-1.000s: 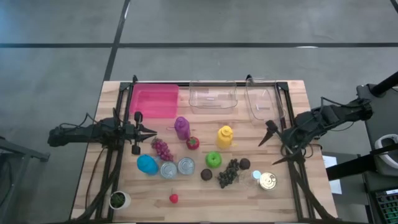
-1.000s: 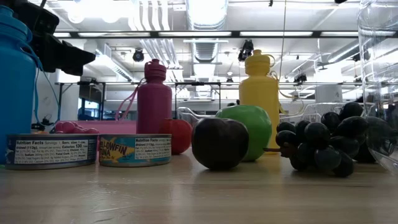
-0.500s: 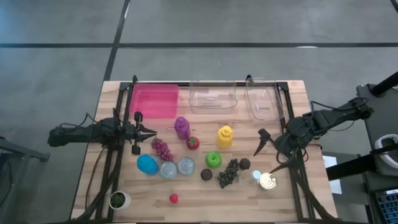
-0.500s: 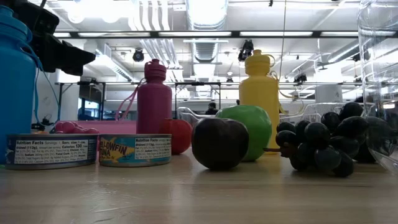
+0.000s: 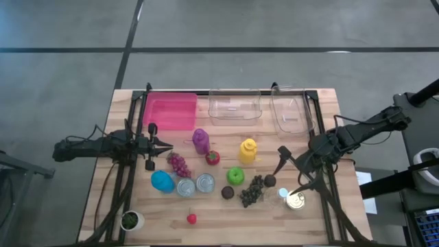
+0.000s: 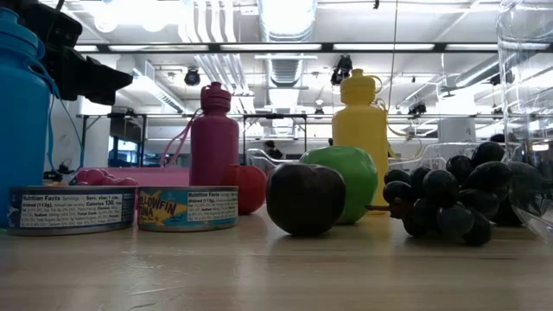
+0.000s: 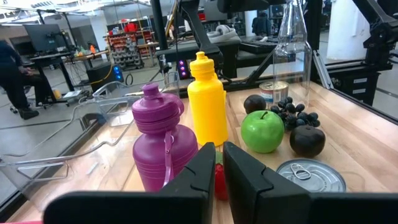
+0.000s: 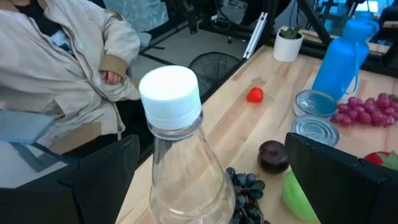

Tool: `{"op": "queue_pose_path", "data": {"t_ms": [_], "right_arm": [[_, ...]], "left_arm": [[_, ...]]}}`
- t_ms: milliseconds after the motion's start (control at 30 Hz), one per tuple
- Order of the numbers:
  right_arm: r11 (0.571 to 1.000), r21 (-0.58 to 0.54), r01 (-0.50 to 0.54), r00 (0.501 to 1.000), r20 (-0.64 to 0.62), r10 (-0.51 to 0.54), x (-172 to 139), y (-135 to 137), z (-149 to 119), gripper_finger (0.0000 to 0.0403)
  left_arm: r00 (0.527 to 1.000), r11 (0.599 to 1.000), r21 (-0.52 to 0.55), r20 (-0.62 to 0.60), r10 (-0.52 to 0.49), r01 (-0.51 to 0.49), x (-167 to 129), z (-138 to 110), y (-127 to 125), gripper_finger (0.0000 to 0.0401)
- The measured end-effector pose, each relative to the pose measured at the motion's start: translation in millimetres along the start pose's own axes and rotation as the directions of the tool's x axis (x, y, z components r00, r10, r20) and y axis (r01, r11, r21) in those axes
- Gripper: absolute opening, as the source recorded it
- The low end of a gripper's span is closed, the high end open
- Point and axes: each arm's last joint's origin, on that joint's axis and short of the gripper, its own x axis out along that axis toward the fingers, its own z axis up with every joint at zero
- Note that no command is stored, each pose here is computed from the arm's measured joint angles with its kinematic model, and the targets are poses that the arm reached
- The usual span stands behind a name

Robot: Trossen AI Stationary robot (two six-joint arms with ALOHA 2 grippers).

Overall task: Pick & Place Food Item
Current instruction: Put the transparent water bottle into the right transparent bin

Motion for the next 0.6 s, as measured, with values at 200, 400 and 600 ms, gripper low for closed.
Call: {"op": "queue_pose_path", "data": {"t_ms": [200,400,600], "right_arm": [[0.999,0.016,-0.038,0.999,0.014,0.038,7,6,2,0.0400],[0.997,0.013,-0.072,0.997,0.030,0.071,15,11,5,0.0400],[0.997,0.018,-0.072,0.997,0.029,0.072,23,9,5,0.0400]], "left_arm": [[1.000,1.000,0.000,0.001,-0.001,0.001,0,0,0,0.0036],[1.000,1.000,0.000,0.000,0.000,0.000,0,0,0,0.0035],[1.000,1.000,0.000,0.000,0.000,0.000,0,0,0,0.0035]]}}
